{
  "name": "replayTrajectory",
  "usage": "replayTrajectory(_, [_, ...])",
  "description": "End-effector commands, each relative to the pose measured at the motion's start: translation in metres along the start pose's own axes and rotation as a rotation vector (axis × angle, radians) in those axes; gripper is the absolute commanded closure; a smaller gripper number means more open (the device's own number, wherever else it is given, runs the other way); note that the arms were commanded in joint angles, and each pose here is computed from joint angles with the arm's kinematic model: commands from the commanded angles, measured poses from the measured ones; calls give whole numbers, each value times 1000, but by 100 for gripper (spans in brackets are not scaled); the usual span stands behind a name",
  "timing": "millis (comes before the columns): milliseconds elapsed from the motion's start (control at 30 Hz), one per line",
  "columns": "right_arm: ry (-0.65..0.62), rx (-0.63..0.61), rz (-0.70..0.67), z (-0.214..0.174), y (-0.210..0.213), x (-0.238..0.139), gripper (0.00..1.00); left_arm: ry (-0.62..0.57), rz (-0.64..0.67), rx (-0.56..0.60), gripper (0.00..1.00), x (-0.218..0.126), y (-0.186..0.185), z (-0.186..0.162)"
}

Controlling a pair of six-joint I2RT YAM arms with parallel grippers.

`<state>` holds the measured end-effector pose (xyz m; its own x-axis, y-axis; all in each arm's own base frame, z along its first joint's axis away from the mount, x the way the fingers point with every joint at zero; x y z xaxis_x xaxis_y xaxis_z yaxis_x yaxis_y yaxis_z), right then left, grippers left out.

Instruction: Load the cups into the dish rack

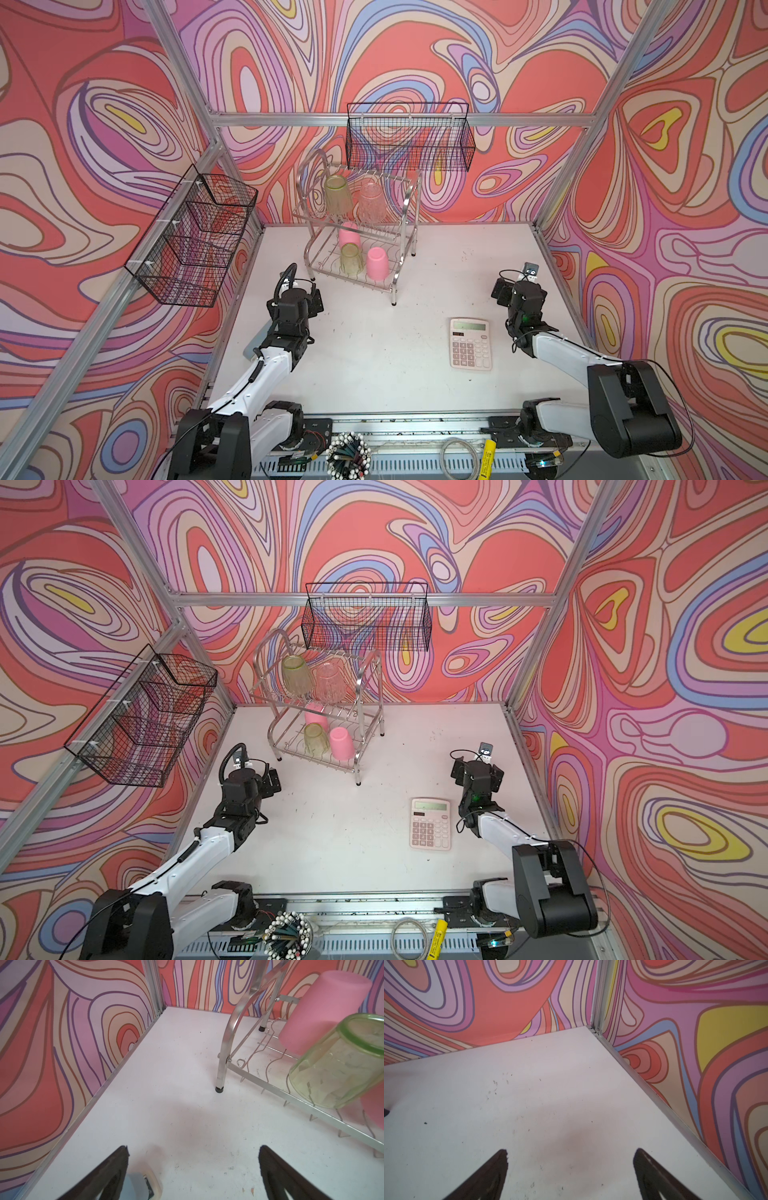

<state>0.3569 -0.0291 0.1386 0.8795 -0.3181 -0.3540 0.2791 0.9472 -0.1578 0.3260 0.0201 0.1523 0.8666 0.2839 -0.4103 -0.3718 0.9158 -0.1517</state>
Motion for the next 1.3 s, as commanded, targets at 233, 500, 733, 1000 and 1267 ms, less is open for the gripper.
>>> replayTrajectory(233, [-89,-20,-15,0,-1,23,2,0,-101,37,0,24,-16,-18])
replayTrajectory(500, [-79,-18,-4,-1,4,40,2,-7,-74,25,0,36,2,-22])
replayTrajectory(733, [-97,-6,54,-11,16,51,2,-53,-137,-73,0,41,16,-14])
replayTrajectory(1000, [-89,-21,86,-20,22,52,2,-91,-264,-34,0,45,4,-32])
replayTrajectory(1267, [-106,-30,95,-19,24,54,2,-21,-207,63,0,64,-12,-37])
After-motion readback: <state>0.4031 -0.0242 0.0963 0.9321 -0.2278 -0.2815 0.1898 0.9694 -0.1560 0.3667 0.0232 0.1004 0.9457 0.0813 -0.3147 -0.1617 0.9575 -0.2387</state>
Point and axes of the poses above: each gripper's point midway between its finger pads, its own x axis out along the fingers, its own y axis along the line the jaws close on, z = x × y, the point moved 2 cm from there along -x, back along the fingers, and after that the axes turned 10 degrees about -x, right-handed, at the moved point
